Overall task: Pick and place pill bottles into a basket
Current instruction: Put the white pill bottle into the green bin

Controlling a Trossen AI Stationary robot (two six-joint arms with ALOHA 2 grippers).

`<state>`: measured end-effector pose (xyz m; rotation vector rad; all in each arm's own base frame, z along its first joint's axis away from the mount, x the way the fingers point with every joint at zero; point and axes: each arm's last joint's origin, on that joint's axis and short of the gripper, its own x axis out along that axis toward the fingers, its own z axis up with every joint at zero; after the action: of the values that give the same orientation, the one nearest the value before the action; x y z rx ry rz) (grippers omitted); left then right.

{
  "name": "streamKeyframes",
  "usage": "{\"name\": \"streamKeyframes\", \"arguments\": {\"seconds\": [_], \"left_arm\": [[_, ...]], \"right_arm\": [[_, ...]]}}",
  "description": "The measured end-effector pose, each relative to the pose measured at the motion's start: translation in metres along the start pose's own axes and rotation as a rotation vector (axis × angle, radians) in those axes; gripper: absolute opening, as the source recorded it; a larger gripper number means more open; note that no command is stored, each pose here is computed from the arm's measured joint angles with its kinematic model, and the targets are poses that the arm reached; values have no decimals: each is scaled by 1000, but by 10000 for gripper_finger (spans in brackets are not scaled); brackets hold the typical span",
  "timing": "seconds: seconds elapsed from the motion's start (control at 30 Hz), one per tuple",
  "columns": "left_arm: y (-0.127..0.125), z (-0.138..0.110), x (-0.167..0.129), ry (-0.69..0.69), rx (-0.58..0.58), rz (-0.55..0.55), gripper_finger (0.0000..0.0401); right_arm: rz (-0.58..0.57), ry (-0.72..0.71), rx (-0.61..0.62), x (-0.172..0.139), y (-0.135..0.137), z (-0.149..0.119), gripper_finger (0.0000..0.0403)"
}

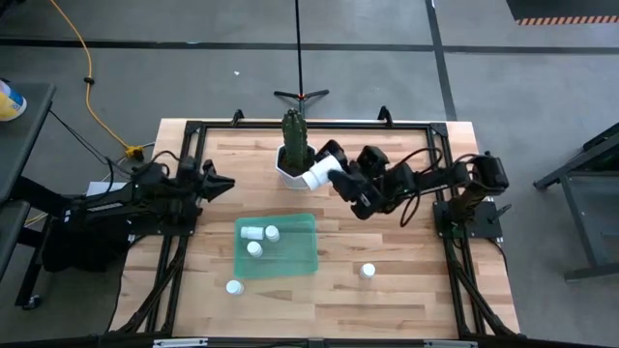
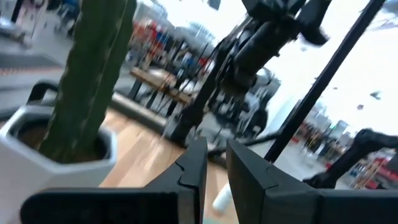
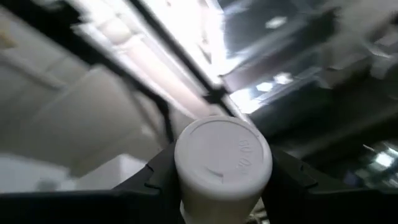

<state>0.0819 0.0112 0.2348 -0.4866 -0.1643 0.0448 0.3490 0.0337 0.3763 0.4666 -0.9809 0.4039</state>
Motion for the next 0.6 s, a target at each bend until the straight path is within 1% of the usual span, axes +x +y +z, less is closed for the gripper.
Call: {"name": "streamKeyframes", "arguments": {"seconds": [0.1,0.17,0.27,0.37,0.47,0.6], "left_arm": [[-4,8,0,-82,0,-46,97],[-9,16,-2,-162,-12,-89,97],[-15,28,-2,-292,-17,-158,97],[-21,38,0,-394,-10,-215,97],[-21,40,8,-408,-8,-226,97],[-20,38,26,-309,-3,-209,97]], "right_arm": [[125,16,-41,11,1,8,157],[168,28,-55,14,-1,12,157],[136,73,-35,14,-9,11,157],[56,156,-24,13,-19,4,157],[18,192,-24,12,-23,1,157],[20,188,-23,12,-23,1,157]]}}
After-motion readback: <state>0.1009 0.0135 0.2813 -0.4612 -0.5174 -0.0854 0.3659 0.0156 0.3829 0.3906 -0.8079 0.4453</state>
